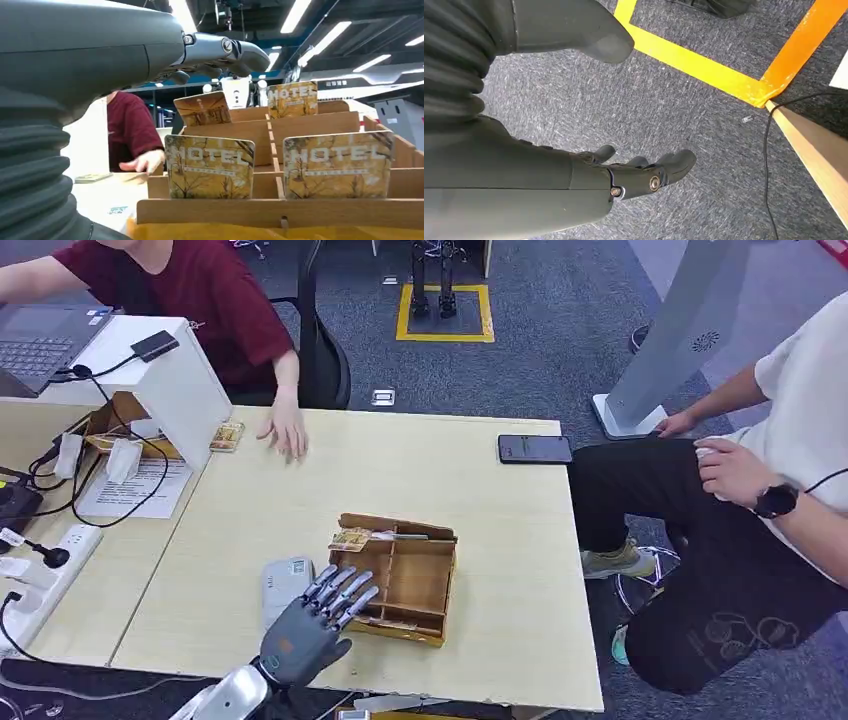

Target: Pass the card to the sensor for recognition and then transmit it.

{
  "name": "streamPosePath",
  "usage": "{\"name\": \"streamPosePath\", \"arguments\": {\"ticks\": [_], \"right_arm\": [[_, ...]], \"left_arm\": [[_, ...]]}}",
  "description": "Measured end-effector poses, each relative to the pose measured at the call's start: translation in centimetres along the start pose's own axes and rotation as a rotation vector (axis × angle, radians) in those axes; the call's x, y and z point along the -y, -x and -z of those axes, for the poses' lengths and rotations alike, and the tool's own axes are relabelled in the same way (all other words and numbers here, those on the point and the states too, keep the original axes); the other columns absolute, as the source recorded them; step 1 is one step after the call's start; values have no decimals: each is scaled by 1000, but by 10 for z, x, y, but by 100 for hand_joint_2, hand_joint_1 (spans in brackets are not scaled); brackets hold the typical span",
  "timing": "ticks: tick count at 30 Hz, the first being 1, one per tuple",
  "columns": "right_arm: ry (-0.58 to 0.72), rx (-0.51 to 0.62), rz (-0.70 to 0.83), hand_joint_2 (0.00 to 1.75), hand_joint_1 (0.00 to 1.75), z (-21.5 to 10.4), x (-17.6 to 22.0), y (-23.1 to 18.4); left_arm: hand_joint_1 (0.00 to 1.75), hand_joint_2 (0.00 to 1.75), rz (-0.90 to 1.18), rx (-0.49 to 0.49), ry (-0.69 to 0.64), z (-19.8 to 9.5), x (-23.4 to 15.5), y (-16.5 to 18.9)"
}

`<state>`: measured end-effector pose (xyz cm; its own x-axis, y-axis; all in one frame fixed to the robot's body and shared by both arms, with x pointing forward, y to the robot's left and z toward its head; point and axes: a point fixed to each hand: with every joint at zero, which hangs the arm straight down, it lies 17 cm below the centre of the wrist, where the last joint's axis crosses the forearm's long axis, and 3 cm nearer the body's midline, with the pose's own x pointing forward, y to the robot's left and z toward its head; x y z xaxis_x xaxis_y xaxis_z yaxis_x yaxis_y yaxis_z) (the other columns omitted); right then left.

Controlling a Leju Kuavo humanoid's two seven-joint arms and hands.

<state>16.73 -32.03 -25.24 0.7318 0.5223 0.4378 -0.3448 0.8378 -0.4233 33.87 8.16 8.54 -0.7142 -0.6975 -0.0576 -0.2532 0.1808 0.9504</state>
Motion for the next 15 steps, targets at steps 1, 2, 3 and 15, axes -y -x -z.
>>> {"name": "streamPosePath", "arguments": {"ticks": [1,2,3,15], "right_arm": [[0,0,0,175,0,0,0,0],[0,-1,0,175,0,0,0,0],[0,-1,0,175,0,0,0,0],[1,-3,2,175,0,-1,0,2]], "left_arm": [[0,175,0,-1,1,0,0,0],[0,175,0,-1,1,0,0,0],[0,175,0,-1,1,0,0,1],[0,175,3,-10,9,-2,3,4]]}}
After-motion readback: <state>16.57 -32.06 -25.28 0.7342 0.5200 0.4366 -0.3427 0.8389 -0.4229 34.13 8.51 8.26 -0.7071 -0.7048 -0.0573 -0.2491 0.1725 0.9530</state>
